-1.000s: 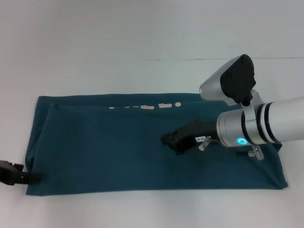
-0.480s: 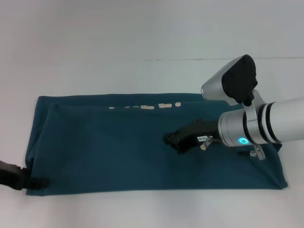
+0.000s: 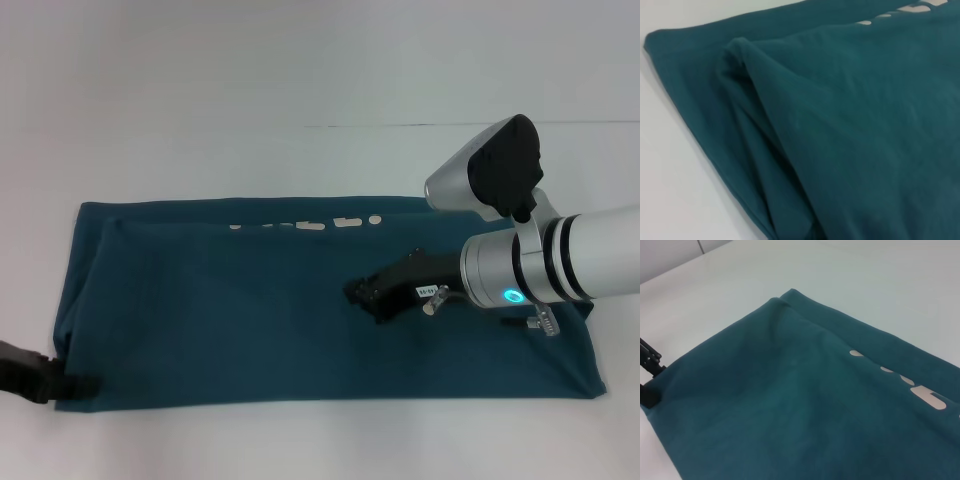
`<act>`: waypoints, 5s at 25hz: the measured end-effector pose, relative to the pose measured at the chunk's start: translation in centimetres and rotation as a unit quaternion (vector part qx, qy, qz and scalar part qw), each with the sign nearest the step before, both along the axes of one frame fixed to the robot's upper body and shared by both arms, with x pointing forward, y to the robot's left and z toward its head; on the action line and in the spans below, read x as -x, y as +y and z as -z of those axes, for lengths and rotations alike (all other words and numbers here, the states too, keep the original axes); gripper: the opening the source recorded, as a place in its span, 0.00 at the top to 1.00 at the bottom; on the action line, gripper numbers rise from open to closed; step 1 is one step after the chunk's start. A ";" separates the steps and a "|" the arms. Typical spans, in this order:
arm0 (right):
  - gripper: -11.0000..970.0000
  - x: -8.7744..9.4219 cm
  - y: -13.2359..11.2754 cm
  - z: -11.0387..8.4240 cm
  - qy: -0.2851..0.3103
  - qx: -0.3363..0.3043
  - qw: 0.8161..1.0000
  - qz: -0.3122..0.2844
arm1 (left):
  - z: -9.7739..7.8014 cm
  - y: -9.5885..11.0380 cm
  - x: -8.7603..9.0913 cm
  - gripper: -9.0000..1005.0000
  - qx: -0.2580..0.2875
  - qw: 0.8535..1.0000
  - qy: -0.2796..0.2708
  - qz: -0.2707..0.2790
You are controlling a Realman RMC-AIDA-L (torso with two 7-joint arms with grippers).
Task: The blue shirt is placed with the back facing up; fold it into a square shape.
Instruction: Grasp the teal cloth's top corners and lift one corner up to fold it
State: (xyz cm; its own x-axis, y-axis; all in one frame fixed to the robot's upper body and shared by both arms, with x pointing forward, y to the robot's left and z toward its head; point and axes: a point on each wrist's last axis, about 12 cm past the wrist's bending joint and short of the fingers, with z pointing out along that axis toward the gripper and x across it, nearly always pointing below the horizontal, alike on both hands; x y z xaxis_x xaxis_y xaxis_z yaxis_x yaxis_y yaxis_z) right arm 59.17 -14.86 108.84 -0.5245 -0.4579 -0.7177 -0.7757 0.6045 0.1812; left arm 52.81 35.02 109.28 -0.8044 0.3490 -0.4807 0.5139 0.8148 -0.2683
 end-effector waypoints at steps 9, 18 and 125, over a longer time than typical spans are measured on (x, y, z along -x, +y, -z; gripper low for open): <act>0.97 0.0 0.0 0.0 0.000 0.000 1.000 0.000 | 0.3 -0.1 -0.1 0.54 -0.006 1.000 0.001 -0.001; 0.97 0.0 -0.3 0.0 0.001 0.001 1.000 0.002 | 0.3 -0.5 -0.2 0.83 0.003 1.000 0.004 0.009; 0.97 -4.6 -0.1 -3.9 -0.255 -0.170 0.947 0.094 | 1.8 -0.8 -0.1 0.88 0.305 0.891 -0.261 -0.213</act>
